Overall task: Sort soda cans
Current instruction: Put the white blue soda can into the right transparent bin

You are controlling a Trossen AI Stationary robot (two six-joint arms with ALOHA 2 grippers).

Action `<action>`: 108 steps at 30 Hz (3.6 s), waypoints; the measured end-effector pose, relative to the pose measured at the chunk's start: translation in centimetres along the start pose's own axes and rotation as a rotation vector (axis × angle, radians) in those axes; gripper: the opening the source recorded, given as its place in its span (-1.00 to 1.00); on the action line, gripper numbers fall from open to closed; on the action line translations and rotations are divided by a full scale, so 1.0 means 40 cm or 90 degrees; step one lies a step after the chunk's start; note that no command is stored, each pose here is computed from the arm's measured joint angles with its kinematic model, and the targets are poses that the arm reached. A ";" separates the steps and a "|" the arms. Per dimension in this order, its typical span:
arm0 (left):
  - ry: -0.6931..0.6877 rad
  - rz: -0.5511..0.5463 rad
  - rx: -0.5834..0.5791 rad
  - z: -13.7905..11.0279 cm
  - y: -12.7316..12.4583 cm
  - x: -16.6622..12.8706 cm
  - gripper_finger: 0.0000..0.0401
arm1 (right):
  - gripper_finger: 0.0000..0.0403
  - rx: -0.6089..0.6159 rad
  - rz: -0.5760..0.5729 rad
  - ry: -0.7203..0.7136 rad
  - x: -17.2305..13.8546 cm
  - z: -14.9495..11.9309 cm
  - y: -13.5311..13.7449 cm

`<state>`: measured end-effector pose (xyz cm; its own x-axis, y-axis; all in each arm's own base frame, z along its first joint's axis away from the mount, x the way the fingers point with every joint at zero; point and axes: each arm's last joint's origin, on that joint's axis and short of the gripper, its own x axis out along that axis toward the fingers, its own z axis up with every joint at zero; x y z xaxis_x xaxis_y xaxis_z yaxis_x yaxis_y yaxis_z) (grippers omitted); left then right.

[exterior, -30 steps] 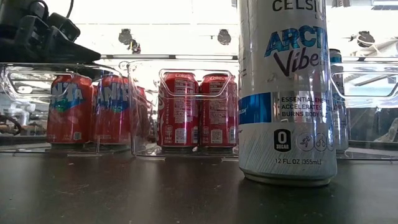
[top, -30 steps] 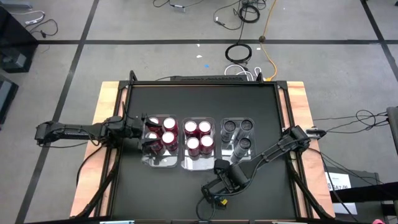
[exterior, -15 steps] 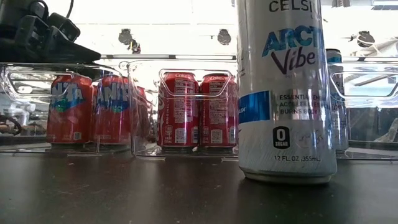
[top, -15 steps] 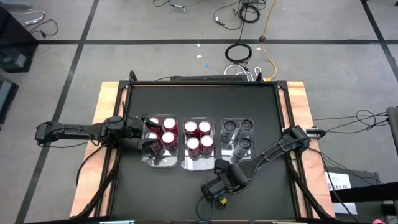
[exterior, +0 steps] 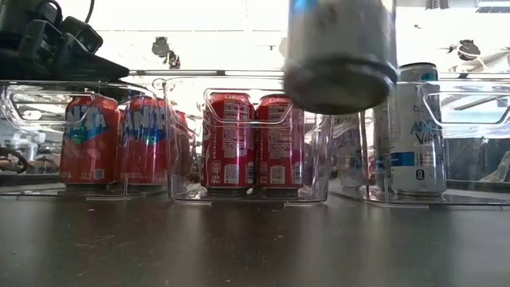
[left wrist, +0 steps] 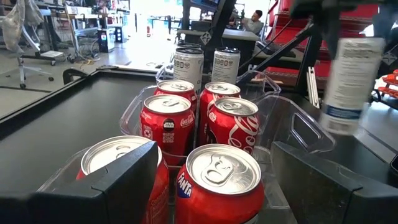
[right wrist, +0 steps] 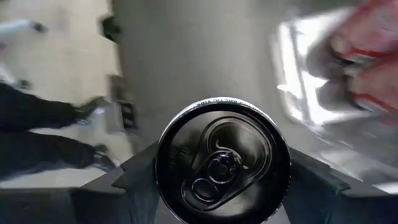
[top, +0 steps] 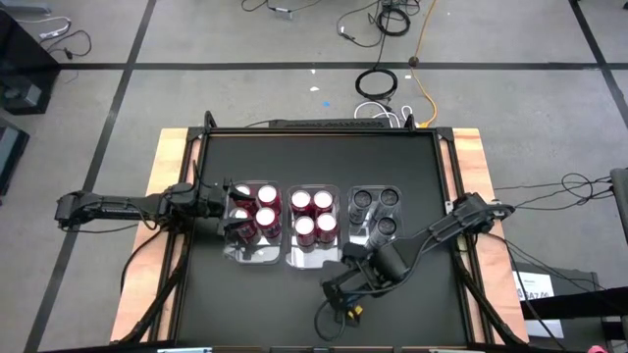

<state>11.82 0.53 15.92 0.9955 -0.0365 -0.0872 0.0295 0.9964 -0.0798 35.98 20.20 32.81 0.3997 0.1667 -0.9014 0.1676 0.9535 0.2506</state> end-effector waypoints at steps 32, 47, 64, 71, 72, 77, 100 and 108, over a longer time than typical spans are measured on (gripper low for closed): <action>0.001 0.000 0.000 0.000 0.000 0.000 0.60 | 0.25 0.112 -0.218 -0.091 -0.273 -0.106 -0.245; 0.000 0.000 0.000 0.000 0.000 0.000 0.60 | 0.25 0.114 -0.181 -0.043 -0.172 -0.099 -0.347; 0.000 0.000 0.000 0.000 0.000 0.000 0.60 | 0.25 0.117 -0.153 -0.027 -0.062 -0.116 -0.379; 0.000 0.000 0.000 0.000 0.000 0.000 0.60 | 0.25 0.137 -0.160 -0.017 -0.036 -0.127 -0.394; 0.000 0.000 0.000 0.000 0.000 0.000 0.60 | 0.25 0.138 -0.160 -0.018 -0.036 -0.126 -0.394; 0.000 0.000 0.000 0.000 0.000 0.000 0.60 | 0.32 0.140 -0.151 -0.031 -0.035 -0.121 -0.391; 0.000 0.000 0.000 0.000 0.000 0.000 0.60 | 0.50 0.125 -0.146 -0.041 -0.037 -0.116 -0.389; 0.000 0.000 0.000 0.000 0.000 0.000 0.60 | 0.51 0.112 -0.134 -0.054 -0.055 -0.104 -0.380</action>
<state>11.82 0.54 15.92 0.9955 -0.0360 -0.0873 0.0290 0.9964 -0.0802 28.81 6.37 29.52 0.4123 -0.0595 -0.9091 0.4063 0.9051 0.1251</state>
